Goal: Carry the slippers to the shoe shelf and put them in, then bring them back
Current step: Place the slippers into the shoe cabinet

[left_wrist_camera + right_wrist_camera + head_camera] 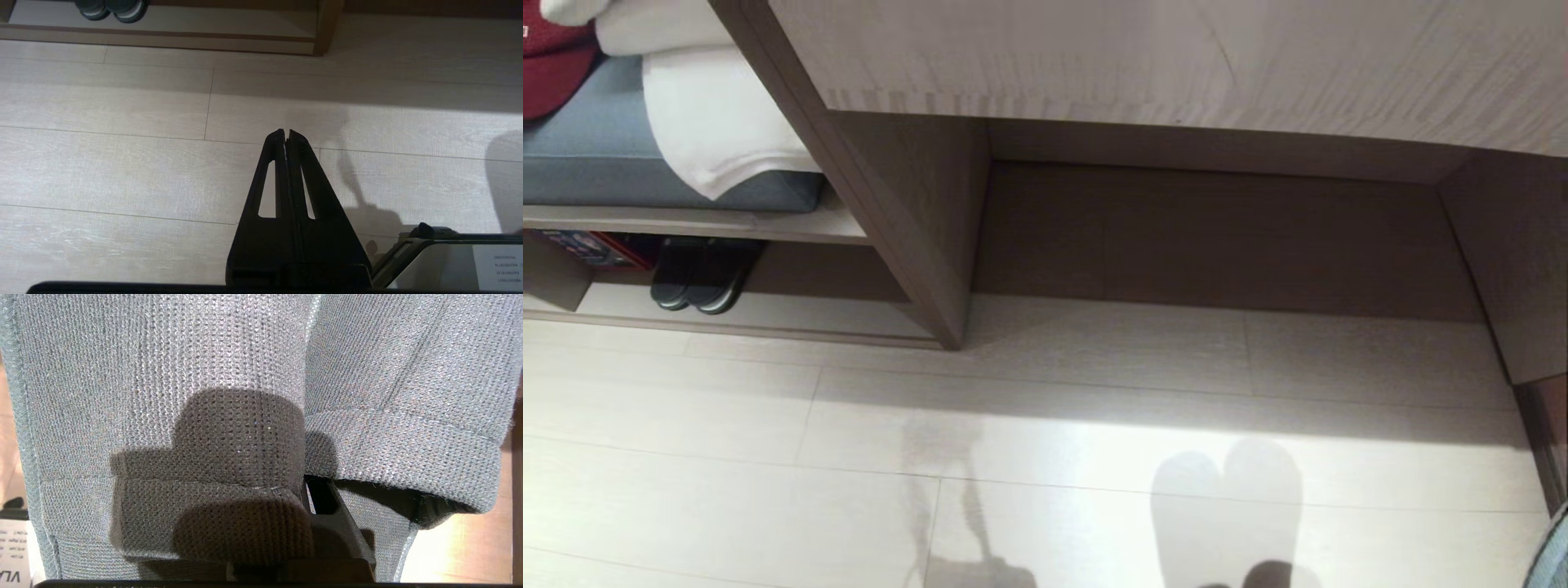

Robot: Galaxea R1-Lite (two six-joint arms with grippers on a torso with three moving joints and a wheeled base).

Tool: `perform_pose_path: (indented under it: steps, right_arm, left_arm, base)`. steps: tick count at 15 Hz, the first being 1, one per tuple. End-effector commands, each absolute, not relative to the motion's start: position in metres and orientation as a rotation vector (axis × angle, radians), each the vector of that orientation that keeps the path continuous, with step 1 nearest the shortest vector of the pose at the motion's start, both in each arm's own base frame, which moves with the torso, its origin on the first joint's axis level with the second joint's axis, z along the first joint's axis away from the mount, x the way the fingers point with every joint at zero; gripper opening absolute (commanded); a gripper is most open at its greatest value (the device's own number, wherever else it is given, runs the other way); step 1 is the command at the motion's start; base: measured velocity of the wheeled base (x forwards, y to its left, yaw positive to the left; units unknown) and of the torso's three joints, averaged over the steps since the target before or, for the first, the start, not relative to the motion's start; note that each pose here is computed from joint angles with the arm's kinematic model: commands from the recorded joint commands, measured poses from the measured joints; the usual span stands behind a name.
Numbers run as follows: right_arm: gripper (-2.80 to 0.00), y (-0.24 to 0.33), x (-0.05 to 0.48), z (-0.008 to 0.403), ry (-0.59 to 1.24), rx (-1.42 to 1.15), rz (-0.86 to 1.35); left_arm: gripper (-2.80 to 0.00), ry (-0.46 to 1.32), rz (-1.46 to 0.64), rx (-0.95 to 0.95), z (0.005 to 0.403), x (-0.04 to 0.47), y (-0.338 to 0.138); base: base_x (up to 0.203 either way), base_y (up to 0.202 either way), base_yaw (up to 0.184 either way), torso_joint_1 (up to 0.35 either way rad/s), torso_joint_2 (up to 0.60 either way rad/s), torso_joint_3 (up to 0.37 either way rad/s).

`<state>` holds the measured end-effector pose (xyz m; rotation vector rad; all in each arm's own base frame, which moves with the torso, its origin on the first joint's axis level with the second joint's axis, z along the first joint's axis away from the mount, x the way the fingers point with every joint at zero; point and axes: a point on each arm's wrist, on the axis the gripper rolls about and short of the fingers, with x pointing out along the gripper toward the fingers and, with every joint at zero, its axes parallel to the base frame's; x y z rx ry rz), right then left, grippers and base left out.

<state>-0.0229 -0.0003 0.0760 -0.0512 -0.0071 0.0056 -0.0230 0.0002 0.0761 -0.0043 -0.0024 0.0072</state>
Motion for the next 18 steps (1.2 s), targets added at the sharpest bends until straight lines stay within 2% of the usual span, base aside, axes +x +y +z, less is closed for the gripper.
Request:
perform_pose_path:
  steps: [1,18]
  right_arm:
    - [-2.80,-0.0003,-0.0228,0.0761,-0.006,-0.052,0.006]
    - [-2.80,-0.0003,-0.0228,0.0761,-0.006,-0.052,0.006]
  left_arm:
    - [-2.80,-0.002,0.008,-0.005,0.0764,-0.0229,0.0002]
    - [-2.80,-0.002,0.008,-0.005,0.0764,-0.0229,0.0002]
  base:
    - [0.000,0.000,0.000,0.000,0.00,0.205]
    - [0.000,0.000,0.000,0.003,0.00,0.202]
